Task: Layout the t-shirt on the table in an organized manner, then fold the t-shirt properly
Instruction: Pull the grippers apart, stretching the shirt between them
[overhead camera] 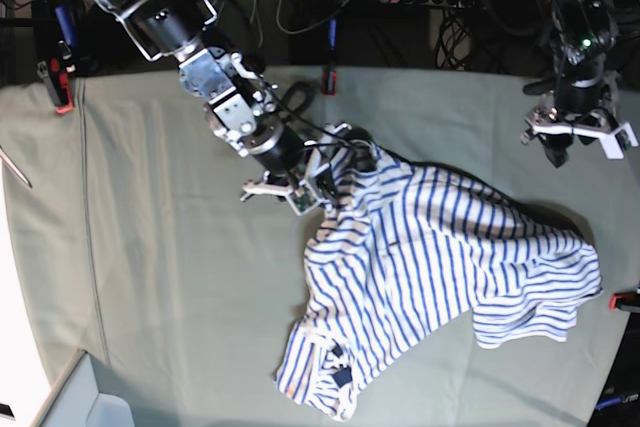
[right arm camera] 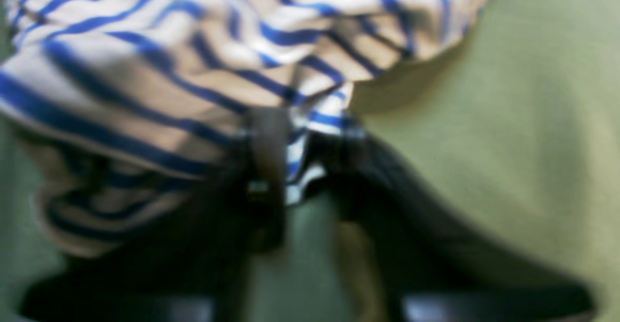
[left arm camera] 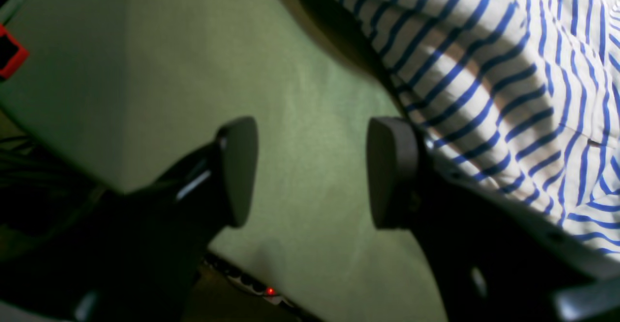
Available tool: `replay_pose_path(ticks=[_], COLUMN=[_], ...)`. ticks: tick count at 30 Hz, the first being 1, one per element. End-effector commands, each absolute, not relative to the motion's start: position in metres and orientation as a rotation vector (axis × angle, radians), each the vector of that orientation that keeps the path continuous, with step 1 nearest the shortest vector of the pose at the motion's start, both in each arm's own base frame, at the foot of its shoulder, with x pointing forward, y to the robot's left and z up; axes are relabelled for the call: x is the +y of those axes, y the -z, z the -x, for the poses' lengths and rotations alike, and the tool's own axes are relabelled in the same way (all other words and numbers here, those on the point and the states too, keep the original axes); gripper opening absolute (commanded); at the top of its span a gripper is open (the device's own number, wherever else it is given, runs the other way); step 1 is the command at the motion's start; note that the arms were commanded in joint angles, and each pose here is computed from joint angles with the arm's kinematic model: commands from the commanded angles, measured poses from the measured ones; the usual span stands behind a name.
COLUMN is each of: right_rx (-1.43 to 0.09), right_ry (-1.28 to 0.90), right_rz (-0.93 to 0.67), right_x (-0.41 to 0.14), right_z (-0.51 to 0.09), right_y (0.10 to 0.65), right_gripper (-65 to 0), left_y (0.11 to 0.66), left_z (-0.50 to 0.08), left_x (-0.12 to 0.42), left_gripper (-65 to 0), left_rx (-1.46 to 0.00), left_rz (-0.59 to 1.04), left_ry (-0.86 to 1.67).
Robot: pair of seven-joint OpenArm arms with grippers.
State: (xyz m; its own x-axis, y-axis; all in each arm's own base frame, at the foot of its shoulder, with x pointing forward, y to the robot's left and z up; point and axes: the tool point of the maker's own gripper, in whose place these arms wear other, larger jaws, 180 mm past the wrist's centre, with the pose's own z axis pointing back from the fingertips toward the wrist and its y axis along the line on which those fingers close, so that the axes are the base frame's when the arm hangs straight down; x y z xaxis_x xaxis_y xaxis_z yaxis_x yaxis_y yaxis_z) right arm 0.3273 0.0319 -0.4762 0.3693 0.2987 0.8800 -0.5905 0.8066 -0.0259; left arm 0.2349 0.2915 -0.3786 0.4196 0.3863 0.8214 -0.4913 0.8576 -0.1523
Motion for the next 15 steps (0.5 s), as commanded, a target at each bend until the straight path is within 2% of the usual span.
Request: replay_pose_path(ticks=[1, 6, 15], right_rx=[-1.041, -1.112, -1.361], right_ry=[-0.593, -0.534, -0.159], right_rz=[-0.303, -0.287, -0.077], right_x=[0.028, 0.014, -0.118], right_z=[-0.332, -0.344, -0.367], right_y=[0.474, 0.452, 0.371], right_gripper=[-65.0, -65.0, -65.0], left_y=[0.368, 0.367, 0.349], left_z=[-0.239, -0.24, -0.245], left_x=[0.296, 0.297, 0.295], left_gripper=[-29.8, -29.8, -29.9], left_rx=[-1.037, -1.04, -1.088], left_rz=[-0.127, -0.13, -0.134], left_ry=[-0.546, -0.544, -0.529])
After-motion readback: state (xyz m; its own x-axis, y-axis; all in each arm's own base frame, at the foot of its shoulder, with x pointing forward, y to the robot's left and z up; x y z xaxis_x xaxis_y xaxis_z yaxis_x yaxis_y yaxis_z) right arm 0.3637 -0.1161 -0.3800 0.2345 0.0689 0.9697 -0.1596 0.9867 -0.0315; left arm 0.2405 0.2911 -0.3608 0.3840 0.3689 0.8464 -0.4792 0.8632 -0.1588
